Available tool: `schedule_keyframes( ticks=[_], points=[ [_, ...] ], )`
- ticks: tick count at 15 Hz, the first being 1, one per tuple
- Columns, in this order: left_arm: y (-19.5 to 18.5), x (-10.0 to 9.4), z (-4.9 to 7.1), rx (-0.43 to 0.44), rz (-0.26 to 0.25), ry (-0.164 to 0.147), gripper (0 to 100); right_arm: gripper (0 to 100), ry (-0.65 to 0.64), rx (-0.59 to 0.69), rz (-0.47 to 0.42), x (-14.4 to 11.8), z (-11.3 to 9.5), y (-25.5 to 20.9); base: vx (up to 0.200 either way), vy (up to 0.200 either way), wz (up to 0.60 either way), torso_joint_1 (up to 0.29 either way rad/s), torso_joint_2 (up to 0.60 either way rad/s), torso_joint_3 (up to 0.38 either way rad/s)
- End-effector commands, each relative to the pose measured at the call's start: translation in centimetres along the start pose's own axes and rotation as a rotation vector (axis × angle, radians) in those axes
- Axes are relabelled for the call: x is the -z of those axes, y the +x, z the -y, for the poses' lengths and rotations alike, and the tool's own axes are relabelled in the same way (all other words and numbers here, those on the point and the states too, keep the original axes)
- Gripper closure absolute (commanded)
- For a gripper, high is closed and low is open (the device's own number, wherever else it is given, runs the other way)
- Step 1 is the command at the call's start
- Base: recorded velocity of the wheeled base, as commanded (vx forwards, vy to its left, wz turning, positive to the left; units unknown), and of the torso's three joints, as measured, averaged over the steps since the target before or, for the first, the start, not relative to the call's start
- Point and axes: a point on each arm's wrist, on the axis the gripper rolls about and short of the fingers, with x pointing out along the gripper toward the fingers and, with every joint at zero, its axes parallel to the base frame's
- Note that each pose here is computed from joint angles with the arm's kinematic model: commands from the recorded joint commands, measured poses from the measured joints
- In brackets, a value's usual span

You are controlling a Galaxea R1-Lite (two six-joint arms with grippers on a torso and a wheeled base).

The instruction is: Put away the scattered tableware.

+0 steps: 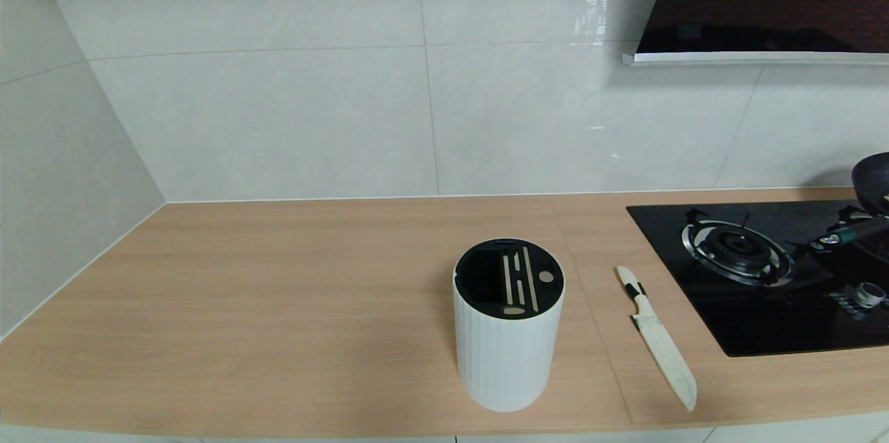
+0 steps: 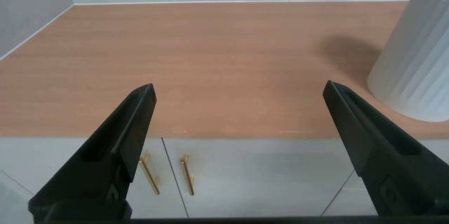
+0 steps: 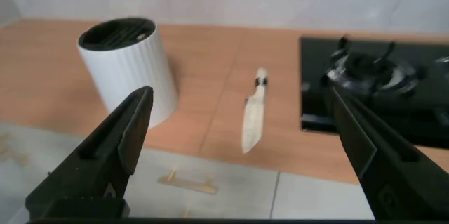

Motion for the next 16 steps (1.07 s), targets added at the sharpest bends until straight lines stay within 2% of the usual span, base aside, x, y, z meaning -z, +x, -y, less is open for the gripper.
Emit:
schedule_keyframes(
  ticks=[1, 4, 6, 9, 12, 16],
  points=[
    [0.0, 0.0, 0.0, 0.000, -0.001, -0.001, 0, 0, 0.077, -0.024, -0.295, -5.1, 1.8, 9.5, 0.000, 0.000, 0.00, 0.000, 0.00, 0.000],
    [0.0, 0.0, 0.0, 0.000, 0.000, -0.001, 0, 0, 0.092, -0.053, -0.381, -5.0, 2.6, 15.7, 0.000, 0.000, 0.00, 0.000, 0.00, 0.000],
    [0.0, 0.0, 0.0, 0.000, 0.000, -0.001, 0, 0, 0.082, -0.058, -0.428, -2.8, 2.8, 21.1, 0.000, 0.000, 0.00, 0.000, 0.00, 0.000],
    [0.0, 0.0, 0.0, 0.000, 0.000, -0.001, 0, 0, 0.053, 0.028, -0.478, 0.0, 3.6, 26.9, 0.000, 0.000, 0.00, 0.000, 0.00, 0.000],
    [0.0, 0.0, 0.0, 0.000, -0.001, -0.001, 0, 0, 0.027, 0.008, -0.549, 3.3, 3.1, 29.8, 0.000, 0.000, 0.00, 0.000, 0.00, 0.000],
    [0.0, 0.0, 0.0, 0.000, 0.000, 0.001, 0, 0, -0.004, 0.027, -0.580, 7.5, 3.5, 32.2, 0.000, 0.000, 0.00, 0.000, 0.00, 0.000]
  ],
)
